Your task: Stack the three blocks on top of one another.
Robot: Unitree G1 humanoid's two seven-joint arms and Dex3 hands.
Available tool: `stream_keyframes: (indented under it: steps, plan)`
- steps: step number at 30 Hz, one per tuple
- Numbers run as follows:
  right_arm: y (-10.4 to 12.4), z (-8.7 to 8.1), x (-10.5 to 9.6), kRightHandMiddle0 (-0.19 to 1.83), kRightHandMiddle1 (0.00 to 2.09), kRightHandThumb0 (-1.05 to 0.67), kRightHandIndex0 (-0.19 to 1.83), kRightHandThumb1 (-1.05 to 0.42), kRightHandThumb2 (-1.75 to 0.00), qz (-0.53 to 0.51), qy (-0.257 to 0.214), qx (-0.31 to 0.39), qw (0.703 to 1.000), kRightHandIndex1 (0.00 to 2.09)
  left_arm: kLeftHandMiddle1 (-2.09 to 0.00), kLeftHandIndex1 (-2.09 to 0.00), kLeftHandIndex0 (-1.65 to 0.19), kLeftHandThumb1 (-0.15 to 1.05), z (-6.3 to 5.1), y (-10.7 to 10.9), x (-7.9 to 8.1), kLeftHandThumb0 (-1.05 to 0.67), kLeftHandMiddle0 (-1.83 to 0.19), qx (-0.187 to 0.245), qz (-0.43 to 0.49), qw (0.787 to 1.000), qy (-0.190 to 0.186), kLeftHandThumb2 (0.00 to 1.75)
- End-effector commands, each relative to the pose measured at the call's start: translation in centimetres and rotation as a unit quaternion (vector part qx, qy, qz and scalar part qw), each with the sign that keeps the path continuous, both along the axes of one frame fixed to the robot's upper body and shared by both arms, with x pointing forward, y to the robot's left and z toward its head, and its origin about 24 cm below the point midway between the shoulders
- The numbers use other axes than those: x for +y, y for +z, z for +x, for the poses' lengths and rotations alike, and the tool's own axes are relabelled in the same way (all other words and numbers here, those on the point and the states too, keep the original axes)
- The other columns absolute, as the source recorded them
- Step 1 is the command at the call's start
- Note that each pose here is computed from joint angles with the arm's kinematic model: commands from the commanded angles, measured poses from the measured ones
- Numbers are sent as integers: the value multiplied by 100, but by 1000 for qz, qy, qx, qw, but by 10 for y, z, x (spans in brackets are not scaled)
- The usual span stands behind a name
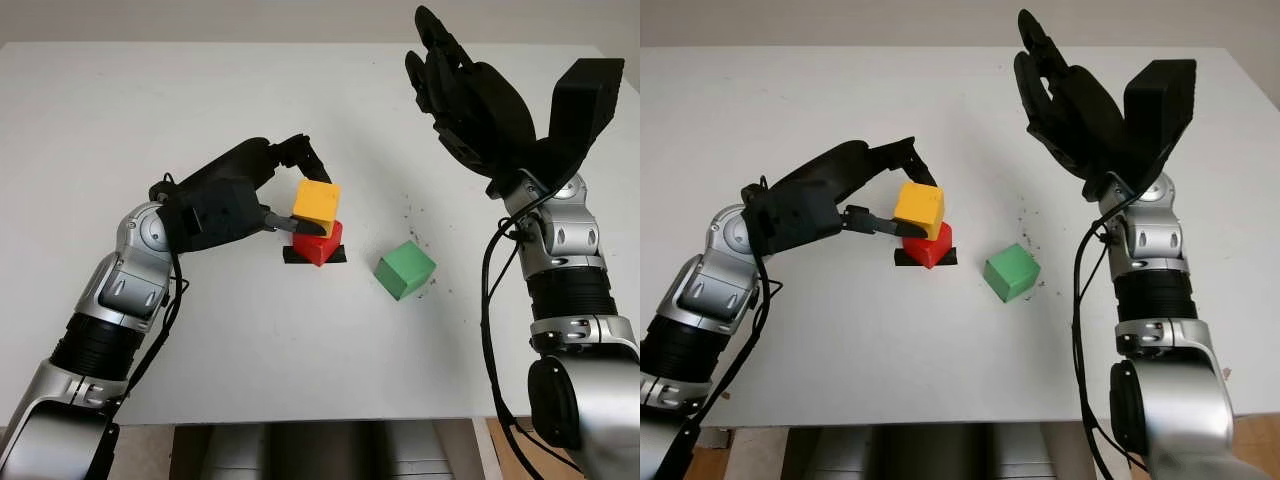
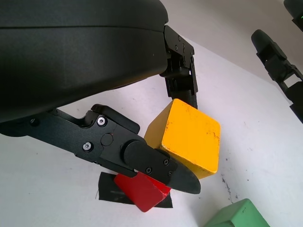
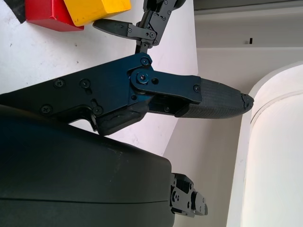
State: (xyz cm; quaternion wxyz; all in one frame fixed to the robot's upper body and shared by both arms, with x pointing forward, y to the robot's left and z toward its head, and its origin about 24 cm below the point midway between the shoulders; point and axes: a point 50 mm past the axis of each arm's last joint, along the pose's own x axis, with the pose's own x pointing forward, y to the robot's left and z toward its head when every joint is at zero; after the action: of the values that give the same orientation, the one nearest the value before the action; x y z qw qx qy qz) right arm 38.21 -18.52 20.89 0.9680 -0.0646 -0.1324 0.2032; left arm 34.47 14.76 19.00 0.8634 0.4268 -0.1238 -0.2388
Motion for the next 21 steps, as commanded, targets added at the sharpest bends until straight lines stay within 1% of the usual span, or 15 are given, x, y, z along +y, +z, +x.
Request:
stream_keyframes:
  steps: [1,8,9,11,12,13,14,15,16,17,19,21]
  plan:
    - [1,-2,0,-19,0,-79,-19,-105,-61,-6,-1,-6,1000,0,-5,-165,-25,102,0,6,-4,-46,3,-7,-5,1000,-6,5]
    - [2,-2,0,-19,0,-77,-19,-105,-63,-12,3,-10,1000,0,-5,-164,-23,103,1,5,-2,-47,4,-3,7,1000,0,6]
    - [2,-2,0,-19,0,-78,-19,-105,-62,-12,2,-9,1000,0,-5,-160,-23,103,1,5,-2,-48,4,-1,7,1000,2,6]
    - [2,-2,0,-19,0,-78,-19,-105,-62,-12,6,-8,1000,0,-5,-141,-23,103,1,5,-2,-48,4,3,10,1000,4,6]
    - [2,-2,0,-19,0,-78,-19,-105,-62,-13,6,-8,1000,0,-5,-127,-21,103,1,5,-2,-49,6,6,12,1000,4,6]
    - [2,-2,0,-19,0,-78,-19,-105,-62,-14,5,-9,1000,0,-5,-104,-16,103,1,5,-2,-51,9,8,16,1000,4,5]
    - [2,-2,0,-19,0,-78,-19,-105,-62,-15,3,-9,1000,0,-5,-79,-16,102,1,6,-2,-53,13,9,19,1000,3,5]
    - [2,-3,0,-19,0,-78,-19,-105,-63,-17,2,-10,1000,0,-5,-63,-18,102,1,6,-2,-54,14,11,21,1000,3,5]
    - [2,-3,0,-19,0,-78,-19,-105,-63,-18,2,-9,1000,0,-5,-41,-20,101,1,6,-2,-55,17,12,22,1000,3,5]
    - [2,-3,0,-19,0,-78,-19,-105,-63,-19,1,-8,1000,0,-4,-30,-20,101,1,5,-1,-56,18,14,25,1000,2,5]
    - [2,-2,0,-19,0,-79,-19,-105,-62,-20,3,-7,1000,0,-1,-16,-16,100,1,6,-1,-58,19,20,30,999,3,5]
    - [2,-3,1,-19,0,-79,-19,-105,-62,-21,5,-8,1000,0,0,-11,-14,99,0,6,-1,-59,19,24,33,999,3,5]
